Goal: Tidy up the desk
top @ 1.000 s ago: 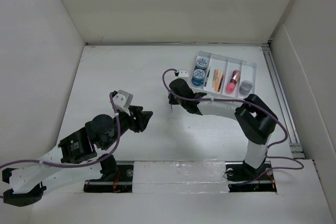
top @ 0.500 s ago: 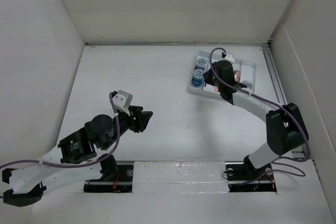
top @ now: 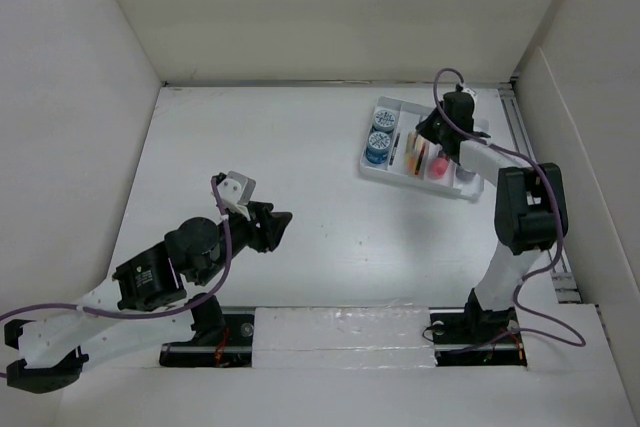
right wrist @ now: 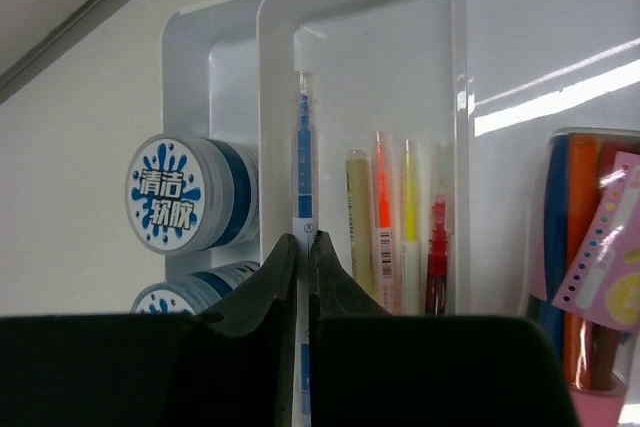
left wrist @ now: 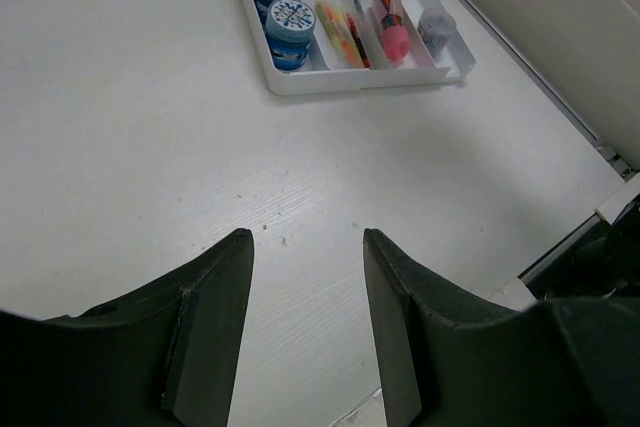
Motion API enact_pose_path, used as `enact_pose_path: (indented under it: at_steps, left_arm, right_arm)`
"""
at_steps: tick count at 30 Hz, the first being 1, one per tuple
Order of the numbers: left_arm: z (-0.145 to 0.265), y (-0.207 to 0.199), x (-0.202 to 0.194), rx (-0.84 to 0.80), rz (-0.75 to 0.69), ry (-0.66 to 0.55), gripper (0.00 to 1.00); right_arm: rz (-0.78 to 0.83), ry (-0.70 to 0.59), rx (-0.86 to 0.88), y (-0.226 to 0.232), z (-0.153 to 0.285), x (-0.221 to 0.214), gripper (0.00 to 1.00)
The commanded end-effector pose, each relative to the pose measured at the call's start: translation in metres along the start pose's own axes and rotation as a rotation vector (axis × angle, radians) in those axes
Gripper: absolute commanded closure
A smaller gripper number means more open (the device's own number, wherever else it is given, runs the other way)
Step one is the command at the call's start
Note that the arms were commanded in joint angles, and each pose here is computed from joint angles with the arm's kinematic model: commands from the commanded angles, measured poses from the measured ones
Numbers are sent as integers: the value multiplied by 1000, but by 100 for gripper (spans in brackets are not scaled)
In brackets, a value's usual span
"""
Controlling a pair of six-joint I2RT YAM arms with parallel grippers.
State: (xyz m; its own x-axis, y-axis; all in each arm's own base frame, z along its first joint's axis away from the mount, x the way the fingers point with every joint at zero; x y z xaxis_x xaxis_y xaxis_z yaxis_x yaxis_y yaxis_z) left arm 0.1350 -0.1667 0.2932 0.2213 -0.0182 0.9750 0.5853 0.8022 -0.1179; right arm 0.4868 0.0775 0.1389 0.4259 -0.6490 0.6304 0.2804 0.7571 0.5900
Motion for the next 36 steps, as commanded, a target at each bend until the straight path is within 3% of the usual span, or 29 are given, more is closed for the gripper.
enact_pose_path:
  at_steps: [1,3,4,5,6,8,11,15,19,20,25,28,29,32,36]
  left_arm:
    - [-4,0,0,13,3,-7,56]
    - [-4,0,-1,13,0,-4,56]
    - [-5,0,-1,16,3,-4,56]
    - [-5,0,-1,17,2,-3,56]
    - [-4,0,0,16,4,-5,56]
    - [-5,0,-1,17,4,-4,55]
    - [-5,-1,-2,10,4,0,55]
    - [-6,-3,-2,2,8,1,53]
    - [-8,-8,-3,-27,4,10,50]
    - [-8,-9,-2,-32,5,11,49]
    - [-6,-8,-1,-28,7,8,48]
    - [0,-5,5,-30,21,-20,48]
    - [3,-4,8,-35,29,-38,48]
    - [17,0,20,-52,58,-100,49]
    - [38,10,38,-67,121,-228,49]
  right_arm:
    - [-2,58,43,13,-12,1,95]
    - [-4,63,30,11,-15,-1,88]
    - [-16,59,31,8,-15,2,77]
    - [-14,63,27,5,-14,-1,77]
    - [-14,49,39,7,-13,2,63]
    - [-15,41,38,6,-8,1,48]
    - [-25,34,94,15,4,4,35]
    - [-47,13,226,44,35,4,24]
    - [-39,19,341,76,67,-6,27]
    - [-13,50,400,96,78,-24,0]
    - [73,131,578,152,135,-80,0]
    - [146,276,807,180,176,-124,0]
    - [181,340,959,193,200,-136,0]
    - [249,508,1162,199,246,-177,0]
    - [291,520,1263,202,292,-185,0]
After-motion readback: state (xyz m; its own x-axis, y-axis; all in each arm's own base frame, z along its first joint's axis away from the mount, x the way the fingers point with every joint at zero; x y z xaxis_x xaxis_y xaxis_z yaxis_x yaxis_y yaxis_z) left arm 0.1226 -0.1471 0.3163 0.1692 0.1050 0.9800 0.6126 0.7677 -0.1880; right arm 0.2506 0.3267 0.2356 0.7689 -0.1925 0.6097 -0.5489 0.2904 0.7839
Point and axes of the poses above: each gripper's point midway between its finger pads, its own z axis back along the fingers, its own y axis along the line the jaws close on, x = y × z, the point moved 3 cm from there along z, back along the fingers, and after that the axes turned 8 degrees about -z, right-handed, at the moved point
